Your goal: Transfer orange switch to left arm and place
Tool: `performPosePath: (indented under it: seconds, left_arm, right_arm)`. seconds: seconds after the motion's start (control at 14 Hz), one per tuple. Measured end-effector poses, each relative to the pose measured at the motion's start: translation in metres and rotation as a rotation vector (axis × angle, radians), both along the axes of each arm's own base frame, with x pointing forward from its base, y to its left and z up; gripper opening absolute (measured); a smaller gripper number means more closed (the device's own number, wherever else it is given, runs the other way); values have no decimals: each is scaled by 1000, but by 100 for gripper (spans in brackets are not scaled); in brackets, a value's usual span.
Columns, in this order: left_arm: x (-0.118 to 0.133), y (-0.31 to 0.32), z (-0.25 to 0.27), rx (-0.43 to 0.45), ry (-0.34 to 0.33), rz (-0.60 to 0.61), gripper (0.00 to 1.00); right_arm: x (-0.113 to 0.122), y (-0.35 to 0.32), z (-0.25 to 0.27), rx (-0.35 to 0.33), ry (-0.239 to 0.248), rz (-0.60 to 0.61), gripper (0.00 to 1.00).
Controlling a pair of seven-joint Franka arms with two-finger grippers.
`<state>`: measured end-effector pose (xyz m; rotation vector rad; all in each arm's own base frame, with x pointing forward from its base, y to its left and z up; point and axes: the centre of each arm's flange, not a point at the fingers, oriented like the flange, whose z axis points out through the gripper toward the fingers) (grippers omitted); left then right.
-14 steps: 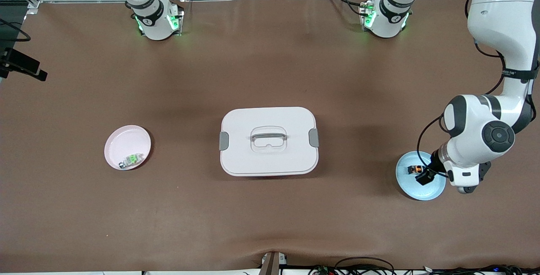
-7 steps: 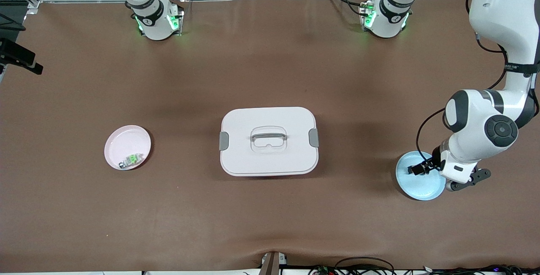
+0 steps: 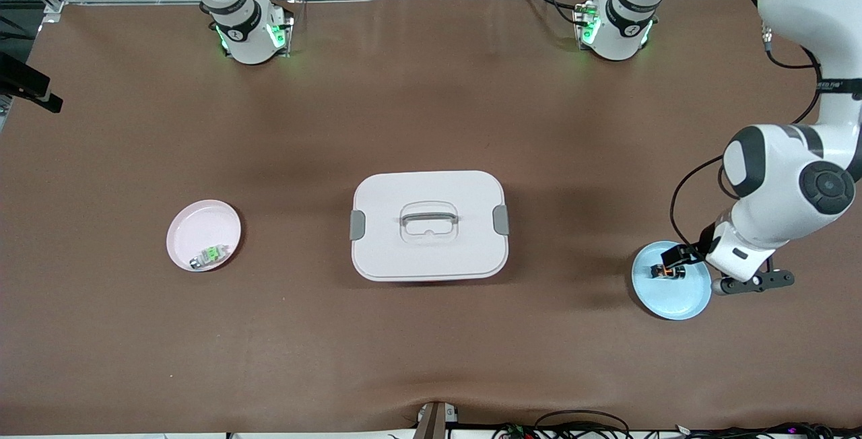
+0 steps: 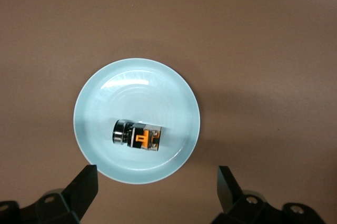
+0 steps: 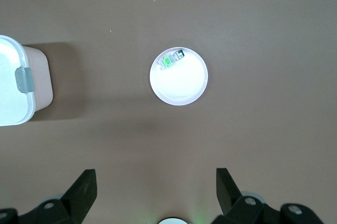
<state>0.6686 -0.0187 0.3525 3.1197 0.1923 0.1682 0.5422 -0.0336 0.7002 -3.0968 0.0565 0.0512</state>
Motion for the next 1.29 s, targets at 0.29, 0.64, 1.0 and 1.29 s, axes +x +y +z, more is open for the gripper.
performPosePath:
  seconds: [0.29, 0.64, 1.0, 1.29]
  left_arm:
    - [-21, 3, 53, 13, 40, 1, 100]
    - [-51, 19, 128, 29, 35, 8, 100]
    - [-75, 7, 155, 35, 29, -9, 100]
    - [-100, 0, 171, 43, 14, -20, 100]
  right_arm:
    - [0, -1, -3, 0, 6, -2, 100]
    - [0, -2, -4, 0, 7, -3, 100]
    - [0, -2, -4, 0, 7, -4, 100]
    - [1, -3, -5, 1, 8, -5, 100]
